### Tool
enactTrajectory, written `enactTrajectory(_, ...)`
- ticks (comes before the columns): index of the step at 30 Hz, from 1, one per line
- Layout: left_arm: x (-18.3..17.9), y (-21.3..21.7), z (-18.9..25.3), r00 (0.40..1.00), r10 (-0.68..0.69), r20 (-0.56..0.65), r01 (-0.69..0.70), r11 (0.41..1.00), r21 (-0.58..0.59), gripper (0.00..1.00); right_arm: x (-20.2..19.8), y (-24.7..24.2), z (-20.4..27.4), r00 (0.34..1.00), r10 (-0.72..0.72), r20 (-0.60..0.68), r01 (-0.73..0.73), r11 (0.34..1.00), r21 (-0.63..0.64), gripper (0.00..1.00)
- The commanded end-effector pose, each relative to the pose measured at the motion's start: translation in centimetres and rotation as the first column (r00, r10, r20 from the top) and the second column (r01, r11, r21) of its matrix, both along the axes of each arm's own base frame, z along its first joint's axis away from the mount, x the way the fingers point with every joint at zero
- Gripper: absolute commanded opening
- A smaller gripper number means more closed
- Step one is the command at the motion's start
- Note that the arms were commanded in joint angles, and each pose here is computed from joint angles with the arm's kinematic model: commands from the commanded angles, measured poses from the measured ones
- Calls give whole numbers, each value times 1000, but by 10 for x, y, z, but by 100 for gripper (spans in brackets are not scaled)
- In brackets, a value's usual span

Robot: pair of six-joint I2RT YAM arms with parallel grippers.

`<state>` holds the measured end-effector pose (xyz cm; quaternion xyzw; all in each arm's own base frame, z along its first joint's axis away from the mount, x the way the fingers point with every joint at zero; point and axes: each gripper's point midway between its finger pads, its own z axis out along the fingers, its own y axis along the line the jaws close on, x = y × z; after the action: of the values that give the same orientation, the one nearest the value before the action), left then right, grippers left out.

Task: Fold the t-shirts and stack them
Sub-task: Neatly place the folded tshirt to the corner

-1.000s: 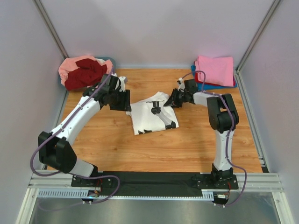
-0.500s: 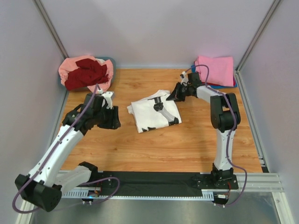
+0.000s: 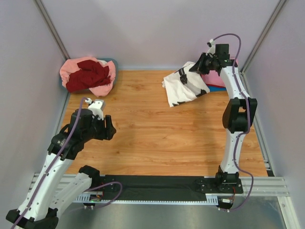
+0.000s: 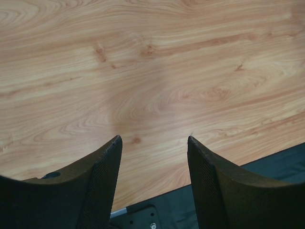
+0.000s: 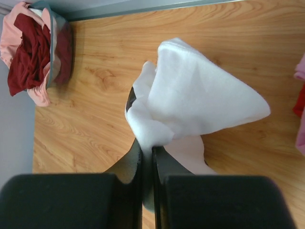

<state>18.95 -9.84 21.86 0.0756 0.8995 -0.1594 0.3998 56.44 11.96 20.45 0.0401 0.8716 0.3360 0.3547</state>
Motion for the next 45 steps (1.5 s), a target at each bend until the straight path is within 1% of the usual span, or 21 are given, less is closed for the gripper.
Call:
enactTrajectory(1, 7, 5, 4, 997, 42, 72, -41, 999, -14, 65, 8, -8, 25, 999, 0, 50, 1, 1000, -30, 0)
enactTrajectory(3, 6, 8, 5, 995, 60, 78, -60, 998, -8, 65, 15, -33, 31, 997, -43, 59, 44, 999, -27, 0)
enactTrajectory(4, 6, 8, 5, 995, 62, 78, -61, 998, -11, 65, 19, -37, 45, 994, -49, 94, 51, 998, -27, 0)
enactTrajectory(7, 6, 8, 5, 995, 65, 76, -65, 998, -11, 65, 24, -50, 53, 992, -73, 107, 76, 997, -28, 0)
enactTrajectory(8, 6, 8, 4, 995, 65, 72, -65, 998, -9, 65, 27, -58, 63, 988, -90, 128, 94, 995, -27, 0)
enactTrajectory(14, 7, 8, 4, 995, 66, 76, -65, 998, -12, 65, 37, -78, 98, 967, -137, 214, 139, 990, 6, 0)
enactTrajectory(19, 7, 8, 3, 995, 68, 74, -67, 998, -12, 65, 47, -96, 127, 939, -190, 286, 177, 982, 68, 0)
enactTrajectory(21, 7, 8, 3, 995, 67, 73, -66, 998, -10, 65, 49, -102, 132, 935, -195, 296, 175, 980, 93, 0)
enactTrajectory(28, 8, 7, 1, 996, 63, 64, -62, 998, -5, 65, 63, -124, 126, 926, -235, 294, 194, 968, 162, 0)
enactTrajectory(30, 8, 8, 0, 996, 66, 62, -66, 998, -5, 65, 65, -134, 128, 922, -254, 292, 205, 961, 188, 0)
enactTrajectory(31, 8, 7, 0, 996, 64, 62, -63, 998, -6, 65, 67, -139, 133, 916, -270, 295, 210, 953, 220, 0)
enactTrajectory(35, 8, 8, 0, 996, 65, 60, -65, 998, -5, 65, 63, -158, 151, 906, -278, 318, 189, 940, 285, 0)
enactTrajectory(38, 10, 12, 0, 994, 86, 65, -87, 996, 8, 65, 58, -160, 165, 903, -260, 341, 149, 936, 318, 0)
enactTrajectory(42, 11, 11, -2, 995, 85, 59, -86, 996, 10, 65, 52, -168, 182, 892, -273, 360, 143, 927, 347, 0)
enactTrajectory(44, 11, 11, -3, 995, 85, 54, -86, 996, 13, 65, 51, -178, 180, 891, -282, 356, 148, 921, 359, 0)
enactTrajectory(45, 11, 11, -3, 995, 85, 52, -86, 996, 14, 65, 54, -182, 172, 896, -286, 339, 155, 918, 364, 0)
